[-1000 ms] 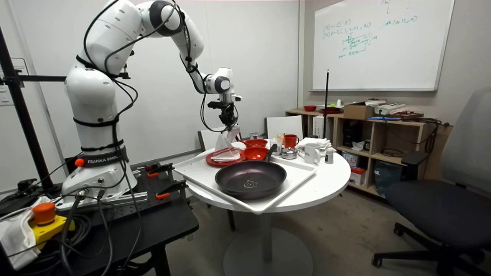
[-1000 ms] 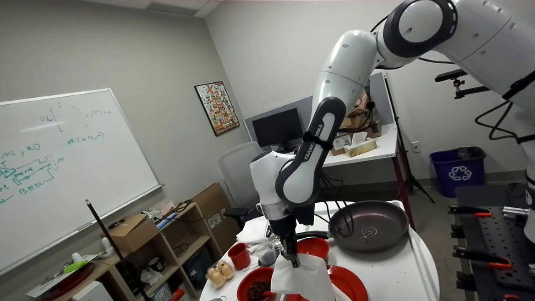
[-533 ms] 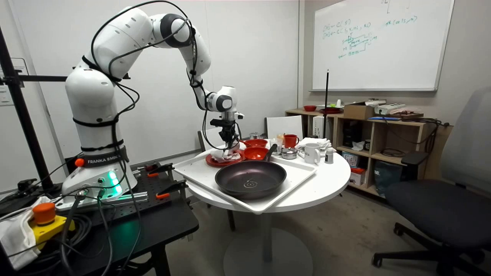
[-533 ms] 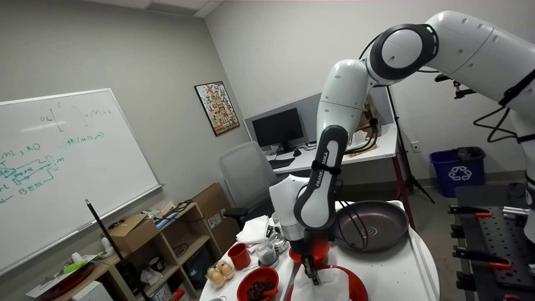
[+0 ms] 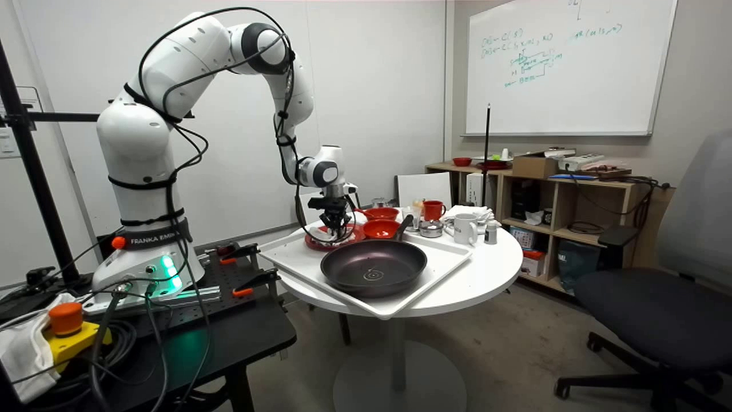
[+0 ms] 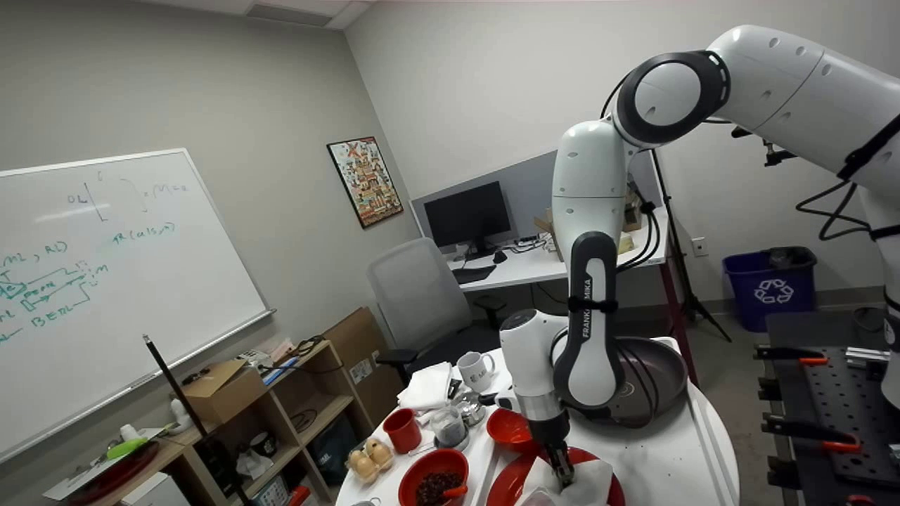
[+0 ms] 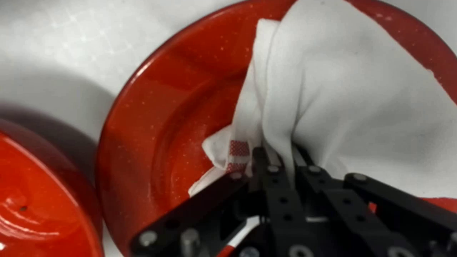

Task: Wipe the red plate with a towel

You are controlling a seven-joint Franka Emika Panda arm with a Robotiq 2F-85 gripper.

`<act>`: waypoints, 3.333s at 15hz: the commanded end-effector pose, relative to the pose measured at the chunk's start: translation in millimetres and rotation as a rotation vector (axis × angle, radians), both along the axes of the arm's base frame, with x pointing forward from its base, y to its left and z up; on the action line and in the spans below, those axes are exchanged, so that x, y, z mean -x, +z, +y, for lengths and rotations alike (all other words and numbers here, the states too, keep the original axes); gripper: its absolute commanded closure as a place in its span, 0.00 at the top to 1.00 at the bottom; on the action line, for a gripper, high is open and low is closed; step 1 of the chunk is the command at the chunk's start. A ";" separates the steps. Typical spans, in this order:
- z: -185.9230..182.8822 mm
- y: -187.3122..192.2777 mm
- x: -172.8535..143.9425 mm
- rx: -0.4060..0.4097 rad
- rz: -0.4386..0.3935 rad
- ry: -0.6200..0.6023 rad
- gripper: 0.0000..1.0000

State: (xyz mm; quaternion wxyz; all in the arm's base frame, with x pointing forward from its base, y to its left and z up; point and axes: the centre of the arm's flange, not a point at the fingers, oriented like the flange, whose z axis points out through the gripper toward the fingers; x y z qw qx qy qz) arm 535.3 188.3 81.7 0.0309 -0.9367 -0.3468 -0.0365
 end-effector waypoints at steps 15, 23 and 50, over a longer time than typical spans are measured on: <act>37.1 -35.8 61.9 0.042 -0.001 0.445 0.07; 31.4 -32.6 25.4 0.098 -0.022 0.398 0.07; 33.3 -47.0 41.6 0.056 0.015 0.489 0.07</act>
